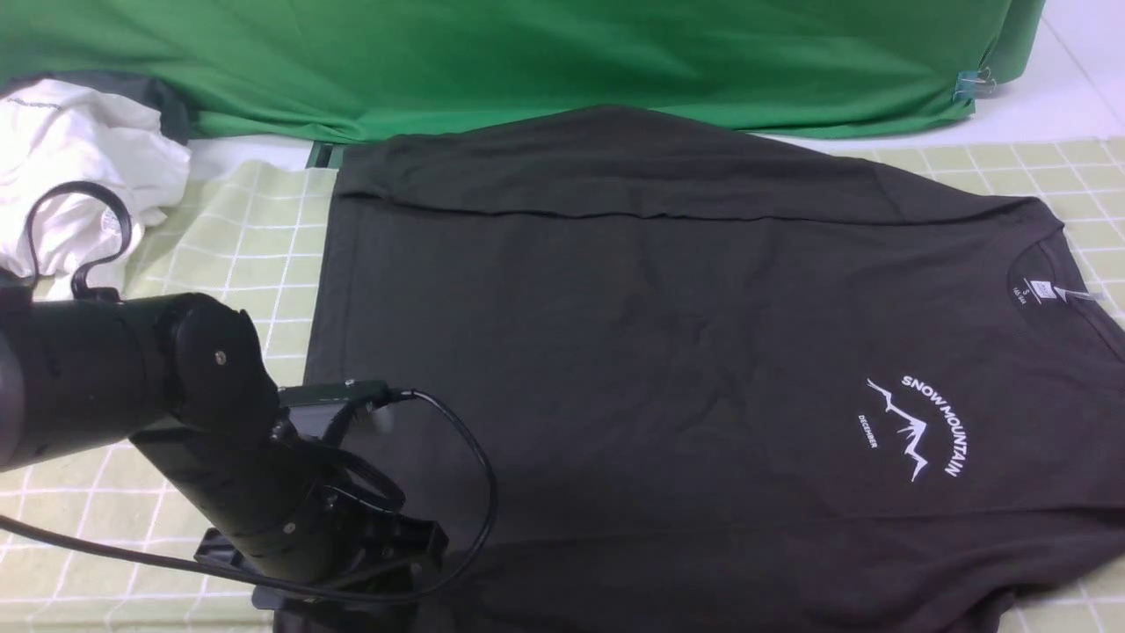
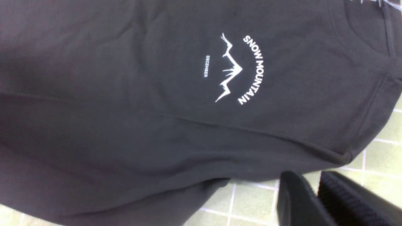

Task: Fold a long-sleeved shirt over a green coffee tablecloth.
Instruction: 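Grasp the left edge of the dark T-shirt lying flat on the table, then fold the left side of the black T-shirt inward over its body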

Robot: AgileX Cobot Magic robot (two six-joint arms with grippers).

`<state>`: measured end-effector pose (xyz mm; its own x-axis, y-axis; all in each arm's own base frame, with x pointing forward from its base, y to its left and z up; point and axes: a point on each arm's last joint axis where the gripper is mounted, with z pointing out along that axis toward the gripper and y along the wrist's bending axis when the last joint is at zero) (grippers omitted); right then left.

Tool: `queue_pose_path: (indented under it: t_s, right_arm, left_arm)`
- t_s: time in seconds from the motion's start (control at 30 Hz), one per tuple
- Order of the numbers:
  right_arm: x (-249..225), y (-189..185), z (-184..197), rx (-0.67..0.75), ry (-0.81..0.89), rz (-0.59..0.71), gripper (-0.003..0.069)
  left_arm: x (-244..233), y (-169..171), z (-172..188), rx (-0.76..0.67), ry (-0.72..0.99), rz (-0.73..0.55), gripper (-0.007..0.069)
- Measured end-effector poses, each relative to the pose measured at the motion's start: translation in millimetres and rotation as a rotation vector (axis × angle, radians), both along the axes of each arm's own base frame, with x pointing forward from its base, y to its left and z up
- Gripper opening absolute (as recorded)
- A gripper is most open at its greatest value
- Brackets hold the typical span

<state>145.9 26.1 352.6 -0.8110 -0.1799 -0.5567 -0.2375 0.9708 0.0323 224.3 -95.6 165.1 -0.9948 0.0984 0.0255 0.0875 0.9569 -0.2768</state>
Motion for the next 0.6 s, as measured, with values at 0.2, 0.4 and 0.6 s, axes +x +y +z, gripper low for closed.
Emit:
queue_pose_path:
  t_s: [0.2,0.4,0.6]
  right_arm:
    - [0.0,0.1,0.0,0.001,0.000,0.000,0.0122]
    - [0.0,0.1,0.0,0.000,0.000,0.002,0.0124]
    - [0.0,0.1,0.0,-0.002,-0.001,0.004,0.0129]
  left_arm:
    - [-1.6,-1.3,10.1,-0.025,-0.022,-0.051,0.0041]
    - [4.1,-4.7,71.1,-0.085,-0.164,-0.048,0.0018]
    - [29.7,-5.7,151.3,-0.077,-0.376,-0.016,0.0018]
